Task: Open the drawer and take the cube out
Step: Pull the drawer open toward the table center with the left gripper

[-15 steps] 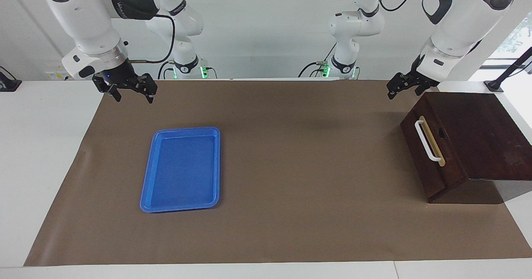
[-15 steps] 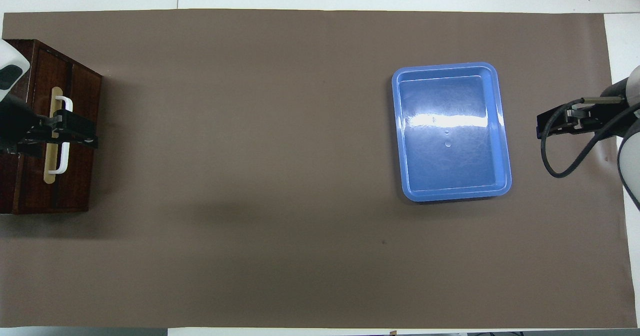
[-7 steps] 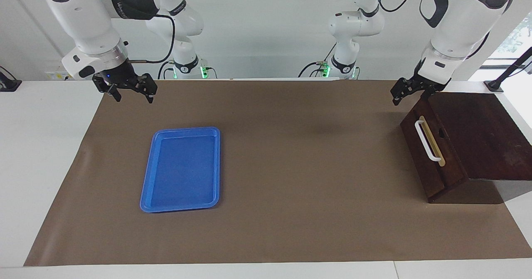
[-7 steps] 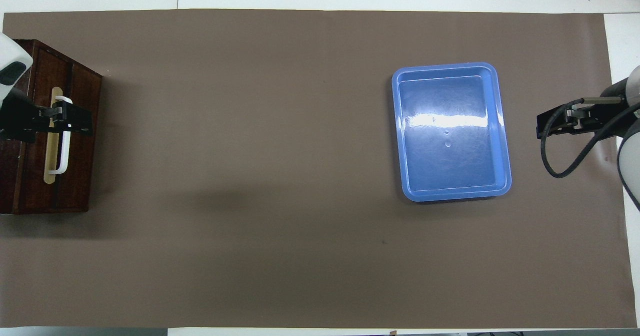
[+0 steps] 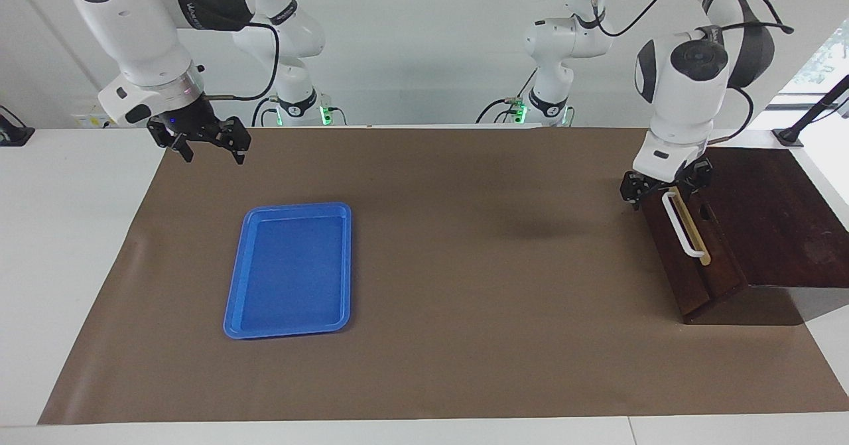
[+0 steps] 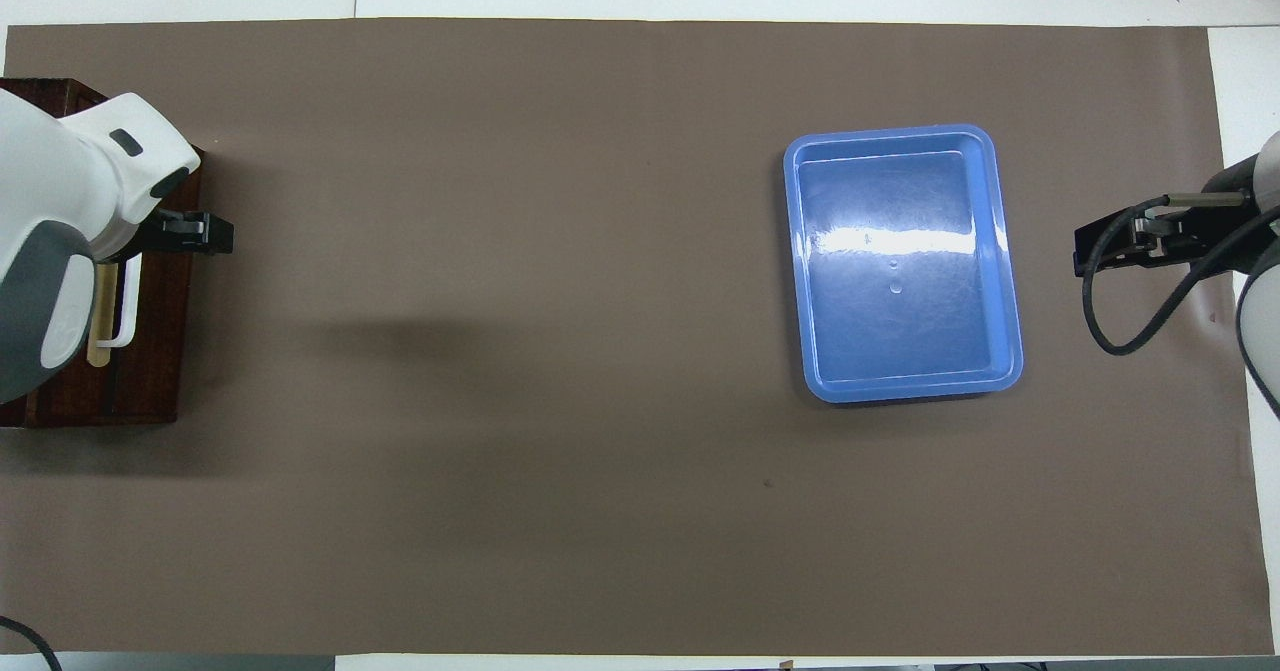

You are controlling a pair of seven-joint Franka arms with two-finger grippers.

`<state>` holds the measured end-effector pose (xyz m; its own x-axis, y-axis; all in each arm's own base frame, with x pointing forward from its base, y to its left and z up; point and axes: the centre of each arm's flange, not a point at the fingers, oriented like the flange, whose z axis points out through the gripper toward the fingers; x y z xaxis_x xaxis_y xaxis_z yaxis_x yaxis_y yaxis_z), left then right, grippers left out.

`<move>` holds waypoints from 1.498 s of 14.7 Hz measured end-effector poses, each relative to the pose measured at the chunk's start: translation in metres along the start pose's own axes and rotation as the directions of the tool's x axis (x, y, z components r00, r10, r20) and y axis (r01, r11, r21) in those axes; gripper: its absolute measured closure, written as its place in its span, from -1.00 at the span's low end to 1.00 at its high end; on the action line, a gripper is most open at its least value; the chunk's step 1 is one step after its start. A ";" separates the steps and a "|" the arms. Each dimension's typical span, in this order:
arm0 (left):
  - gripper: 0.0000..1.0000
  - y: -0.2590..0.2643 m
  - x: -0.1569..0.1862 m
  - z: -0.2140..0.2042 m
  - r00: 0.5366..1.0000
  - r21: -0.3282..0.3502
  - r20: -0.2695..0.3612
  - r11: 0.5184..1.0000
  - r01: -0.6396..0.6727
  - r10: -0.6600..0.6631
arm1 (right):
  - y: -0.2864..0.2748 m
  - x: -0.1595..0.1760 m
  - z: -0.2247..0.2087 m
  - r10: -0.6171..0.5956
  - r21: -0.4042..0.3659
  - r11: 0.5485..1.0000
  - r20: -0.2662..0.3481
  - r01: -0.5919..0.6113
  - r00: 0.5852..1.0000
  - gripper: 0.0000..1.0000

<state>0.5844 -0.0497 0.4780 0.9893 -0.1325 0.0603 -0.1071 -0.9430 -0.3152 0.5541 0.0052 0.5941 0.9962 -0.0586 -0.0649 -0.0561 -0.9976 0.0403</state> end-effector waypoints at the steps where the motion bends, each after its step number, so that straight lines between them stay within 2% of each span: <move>1: -1.00 0.001 0.003 0.012 1.000 0.005 0.001 1.000 -0.016 0.016 | 0.000 0.000 0.000 0.000 0.000 1.000 0.000 0.000 1.000 -1.00; 6: -1.00 -0.004 0.008 0.057 0.999 0.005 -0.005 0.999 -0.051 0.051 | -0.001 -0.001 0.000 -0.001 0.000 1.000 0.003 0.001 1.000 -1.00; 10: -1.00 -0.014 0.008 0.066 0.997 0.031 -0.025 0.997 -0.075 0.076 | 0.000 -0.001 0.000 0.000 0.000 1.000 0.004 0.000 1.000 -1.00; 15: -1.00 -0.016 -0.003 0.092 0.996 0.016 -0.037 0.996 -0.086 0.086 | 0.000 -0.001 0.001 -0.001 -0.001 1.000 0.007 0.001 1.000 -1.00; 19: -1.00 -0.016 -0.005 0.097 0.995 0.013 -0.042 0.996 -0.087 0.087 | -0.001 -0.001 0.002 -0.004 -0.001 1.000 0.011 0.004 1.000 -1.00; 22: -1.00 0.011 -0.002 0.088 0.994 0.008 -0.060 0.995 -0.095 0.095 | -0.002 -0.001 0.003 -0.005 -0.001 1.000 0.013 0.005 1.000 -1.00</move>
<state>0.5902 -0.0331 0.3912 0.9670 -0.2394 0.0867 -0.1994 -0.9237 -0.3271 0.5527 0.0076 0.5912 0.9955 -0.0537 -0.0778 -0.0507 -0.9979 0.0413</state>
